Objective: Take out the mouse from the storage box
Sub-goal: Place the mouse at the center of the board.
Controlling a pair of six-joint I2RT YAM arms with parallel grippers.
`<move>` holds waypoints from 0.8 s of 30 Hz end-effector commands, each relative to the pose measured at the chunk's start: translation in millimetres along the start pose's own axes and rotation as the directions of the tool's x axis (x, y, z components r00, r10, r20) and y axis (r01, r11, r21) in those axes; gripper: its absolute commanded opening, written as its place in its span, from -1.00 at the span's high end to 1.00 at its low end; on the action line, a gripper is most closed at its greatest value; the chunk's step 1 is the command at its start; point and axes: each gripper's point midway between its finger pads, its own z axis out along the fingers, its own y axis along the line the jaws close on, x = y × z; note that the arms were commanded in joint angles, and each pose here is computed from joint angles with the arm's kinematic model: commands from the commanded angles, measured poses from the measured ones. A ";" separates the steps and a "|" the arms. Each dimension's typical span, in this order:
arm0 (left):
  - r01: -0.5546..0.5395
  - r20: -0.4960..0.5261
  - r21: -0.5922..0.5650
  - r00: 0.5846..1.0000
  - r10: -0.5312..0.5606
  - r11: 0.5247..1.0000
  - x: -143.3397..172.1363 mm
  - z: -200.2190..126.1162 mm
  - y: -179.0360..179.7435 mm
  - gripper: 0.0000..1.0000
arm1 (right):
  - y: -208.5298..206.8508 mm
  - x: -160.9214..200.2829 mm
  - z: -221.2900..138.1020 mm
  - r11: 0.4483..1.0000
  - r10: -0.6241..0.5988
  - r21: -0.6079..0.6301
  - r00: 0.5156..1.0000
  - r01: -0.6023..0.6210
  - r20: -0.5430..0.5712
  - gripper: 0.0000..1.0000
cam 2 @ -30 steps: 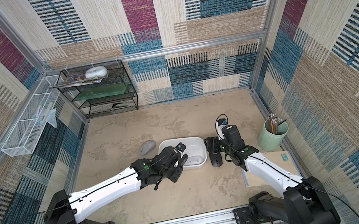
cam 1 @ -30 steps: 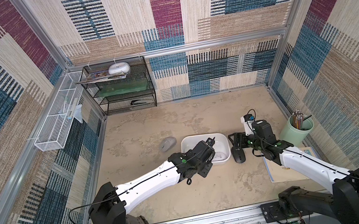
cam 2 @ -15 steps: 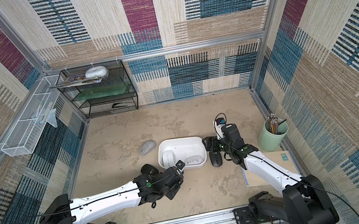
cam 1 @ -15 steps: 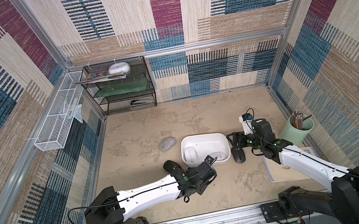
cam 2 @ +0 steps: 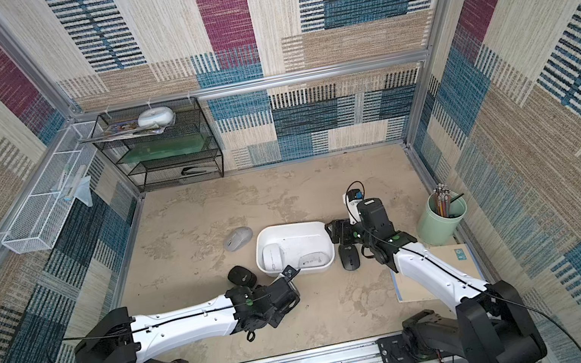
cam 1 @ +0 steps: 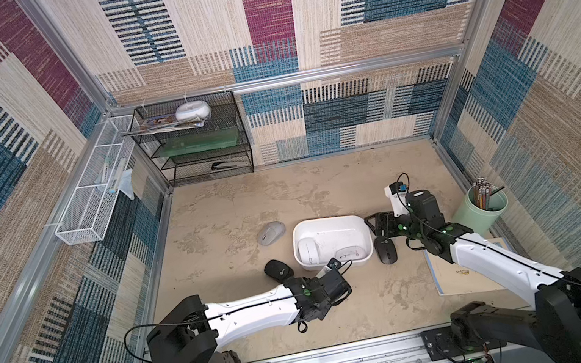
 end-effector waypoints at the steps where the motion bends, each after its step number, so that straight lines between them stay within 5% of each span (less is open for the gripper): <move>1: -0.031 -0.014 -0.032 0.999 0.030 0.999 1.1 2.3 0.1 0.26 | 3.0 -3.0 0.0 1.000 0.002 -0.009 1.000 -0.002 -0.001 -0.65; 24: -0.133 -0.023 -0.004 0.991 0.133 0.991 -0.4 2.8 -27.0 -0.40 | -0.5 -1.3 -0.1 1.000 0.011 0.010 1.000 -0.011 -0.006 -0.64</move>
